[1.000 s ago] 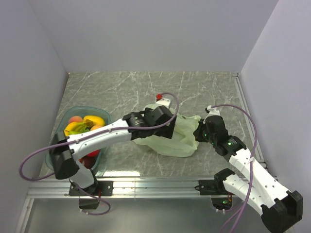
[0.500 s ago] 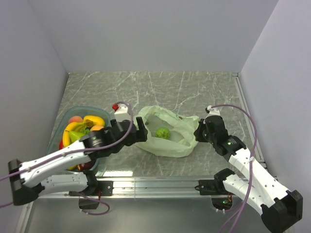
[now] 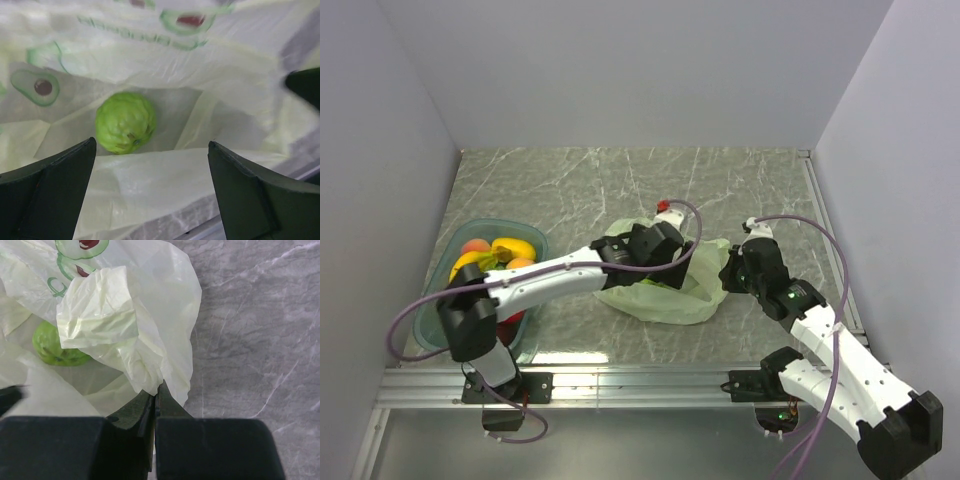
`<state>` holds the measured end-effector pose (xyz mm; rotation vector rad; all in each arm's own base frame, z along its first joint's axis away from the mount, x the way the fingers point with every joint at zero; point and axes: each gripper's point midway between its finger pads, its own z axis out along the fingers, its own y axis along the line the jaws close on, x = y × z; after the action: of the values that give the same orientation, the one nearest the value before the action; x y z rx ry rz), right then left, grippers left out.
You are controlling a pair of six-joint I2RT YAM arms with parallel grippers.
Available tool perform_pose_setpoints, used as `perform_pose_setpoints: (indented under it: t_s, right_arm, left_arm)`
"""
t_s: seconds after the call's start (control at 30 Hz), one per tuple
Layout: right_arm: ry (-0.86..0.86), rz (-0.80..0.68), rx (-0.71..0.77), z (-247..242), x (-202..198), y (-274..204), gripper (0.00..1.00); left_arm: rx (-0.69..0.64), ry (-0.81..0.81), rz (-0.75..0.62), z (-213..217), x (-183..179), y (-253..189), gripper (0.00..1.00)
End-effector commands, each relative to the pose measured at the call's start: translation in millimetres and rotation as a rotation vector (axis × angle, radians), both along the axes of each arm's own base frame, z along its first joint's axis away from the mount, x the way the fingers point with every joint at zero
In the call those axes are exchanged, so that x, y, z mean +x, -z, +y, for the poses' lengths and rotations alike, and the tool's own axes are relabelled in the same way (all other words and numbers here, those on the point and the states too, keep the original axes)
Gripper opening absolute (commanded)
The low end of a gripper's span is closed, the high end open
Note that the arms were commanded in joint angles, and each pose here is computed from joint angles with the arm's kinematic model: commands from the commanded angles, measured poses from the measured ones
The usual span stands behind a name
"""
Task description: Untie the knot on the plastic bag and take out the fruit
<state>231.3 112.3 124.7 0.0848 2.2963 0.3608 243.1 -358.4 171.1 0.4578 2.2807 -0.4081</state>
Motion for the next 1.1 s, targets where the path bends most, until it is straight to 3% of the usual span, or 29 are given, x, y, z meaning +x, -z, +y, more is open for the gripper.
perform_pose_setpoints:
  t_s: [0.0, 0.5, 0.6, 0.7, 0.8, 0.9, 1.07]
  right_arm:
    - [0.003, -0.049, 0.018, 0.7, 2.7, -13.6, 0.0]
    - [-0.008, -0.032, 0.026, 2.9, -1.1, -6.7, 0.0]
    - [-0.008, -0.034, 0.03, 3.3, -1.0, -7.7, 0.0]
    - [-0.004, -0.037, 0.024, 1.7, -0.7, -9.0, 0.0]
    - [-0.004, -0.037, 0.026, 2.4, 0.0, -9.4, 0.0]
    - [-0.003, -0.031, 0.016, 2.2, 1.8, -8.6, 0.0]
    - [0.007, -0.039, -0.001, 0.0, 5.7, -10.3, 0.0]
  left_arm:
    - [0.067, 0.022, 0.035, 3.5, 5.1, 14.5, 0.99]
    - [0.148, -0.128, 0.113, -7.4, 31.6, 105.8, 0.99]
    - [0.153, -0.132, 0.122, -9.0, 31.9, 111.9, 0.9]
    - [0.152, -0.147, 0.11, -4.0, 32.0, 106.5, 0.74]
    - [0.133, -0.15, 0.09, 1.0, 29.5, 86.4, 0.46]
    - [0.068, -0.125, 0.072, 2.2, 22.1, 52.1, 0.28]
    - [-0.166, -0.099, 0.023, 9.9, 5.1, -35.0, 0.26]
